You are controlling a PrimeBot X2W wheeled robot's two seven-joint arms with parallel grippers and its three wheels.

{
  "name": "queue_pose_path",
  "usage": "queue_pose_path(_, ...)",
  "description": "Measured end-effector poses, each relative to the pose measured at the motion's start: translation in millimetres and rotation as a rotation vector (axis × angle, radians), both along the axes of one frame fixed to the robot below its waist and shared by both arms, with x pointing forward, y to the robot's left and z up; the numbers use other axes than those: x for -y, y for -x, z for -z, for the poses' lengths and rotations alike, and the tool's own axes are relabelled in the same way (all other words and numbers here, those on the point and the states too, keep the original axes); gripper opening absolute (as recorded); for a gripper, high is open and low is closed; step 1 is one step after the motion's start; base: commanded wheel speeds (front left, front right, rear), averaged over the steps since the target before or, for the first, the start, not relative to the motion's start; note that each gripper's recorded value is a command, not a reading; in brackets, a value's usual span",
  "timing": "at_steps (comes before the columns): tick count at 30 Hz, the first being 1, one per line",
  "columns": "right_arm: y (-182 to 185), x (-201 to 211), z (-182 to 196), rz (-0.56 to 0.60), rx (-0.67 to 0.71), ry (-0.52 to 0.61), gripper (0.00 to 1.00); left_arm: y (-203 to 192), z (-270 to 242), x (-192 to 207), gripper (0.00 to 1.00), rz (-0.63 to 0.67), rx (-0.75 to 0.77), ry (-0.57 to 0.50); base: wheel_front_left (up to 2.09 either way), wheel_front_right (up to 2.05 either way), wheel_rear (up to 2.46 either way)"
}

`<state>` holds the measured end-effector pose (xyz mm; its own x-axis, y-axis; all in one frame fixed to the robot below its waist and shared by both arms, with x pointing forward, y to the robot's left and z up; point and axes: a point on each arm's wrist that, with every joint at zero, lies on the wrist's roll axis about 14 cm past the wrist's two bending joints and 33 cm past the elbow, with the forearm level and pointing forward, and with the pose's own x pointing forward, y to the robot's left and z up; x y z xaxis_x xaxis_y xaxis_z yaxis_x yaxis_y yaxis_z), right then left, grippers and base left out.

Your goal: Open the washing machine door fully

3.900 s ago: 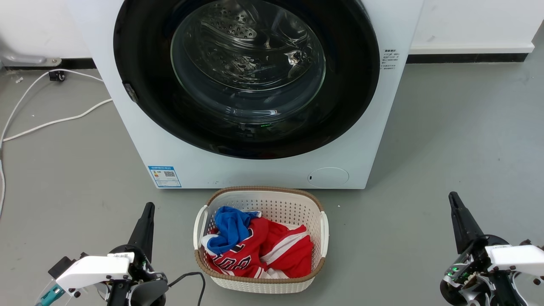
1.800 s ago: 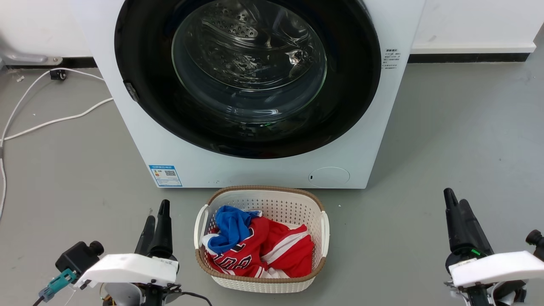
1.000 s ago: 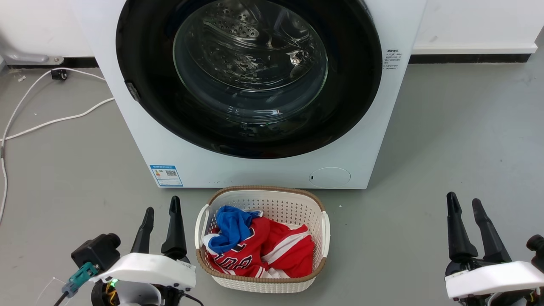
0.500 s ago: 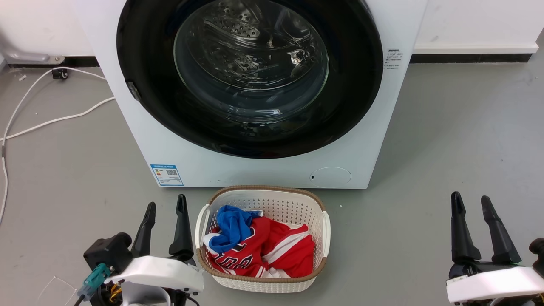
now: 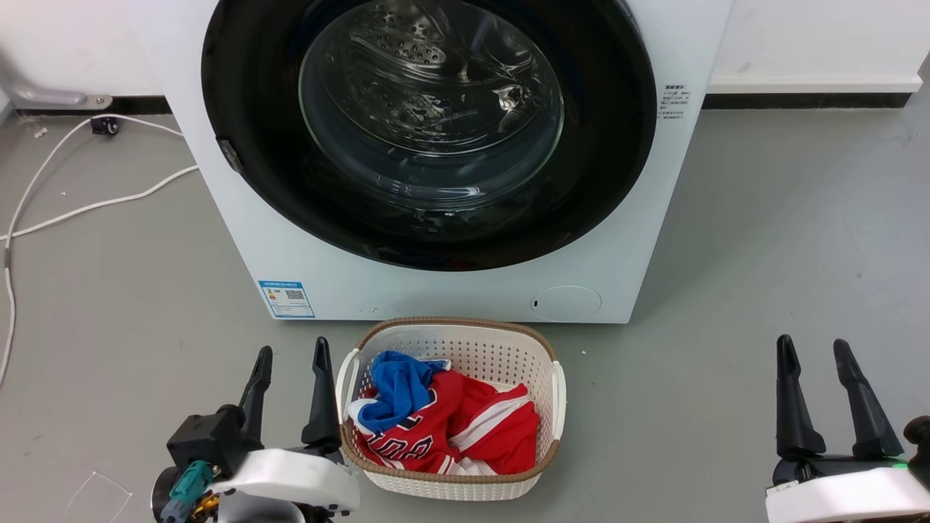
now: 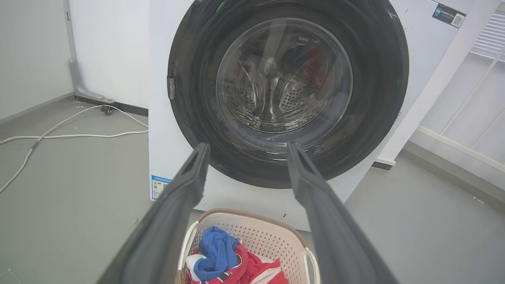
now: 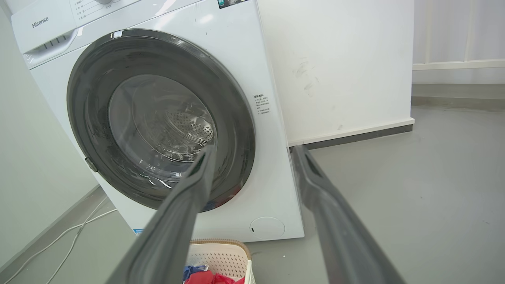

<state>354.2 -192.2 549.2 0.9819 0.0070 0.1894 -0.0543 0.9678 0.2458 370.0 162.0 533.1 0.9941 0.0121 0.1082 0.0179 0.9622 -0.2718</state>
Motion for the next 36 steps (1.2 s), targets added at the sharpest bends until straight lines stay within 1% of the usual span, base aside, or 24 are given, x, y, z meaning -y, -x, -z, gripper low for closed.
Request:
queue_pose_path(14,4.4,0.9,2.6,0.011,0.006,0.080,1.00,3.1,0.0,4.5,1.00,0.007,0.023,-0.105,0.00,0.00,0.00)
queue_pose_path(36,10.4,-0.2,1.5,0.016,0.026,0.188,1.00,8.7,3.9,10.3,1.00,0.020,0.044,-0.224,0.00,0.00,0.00)
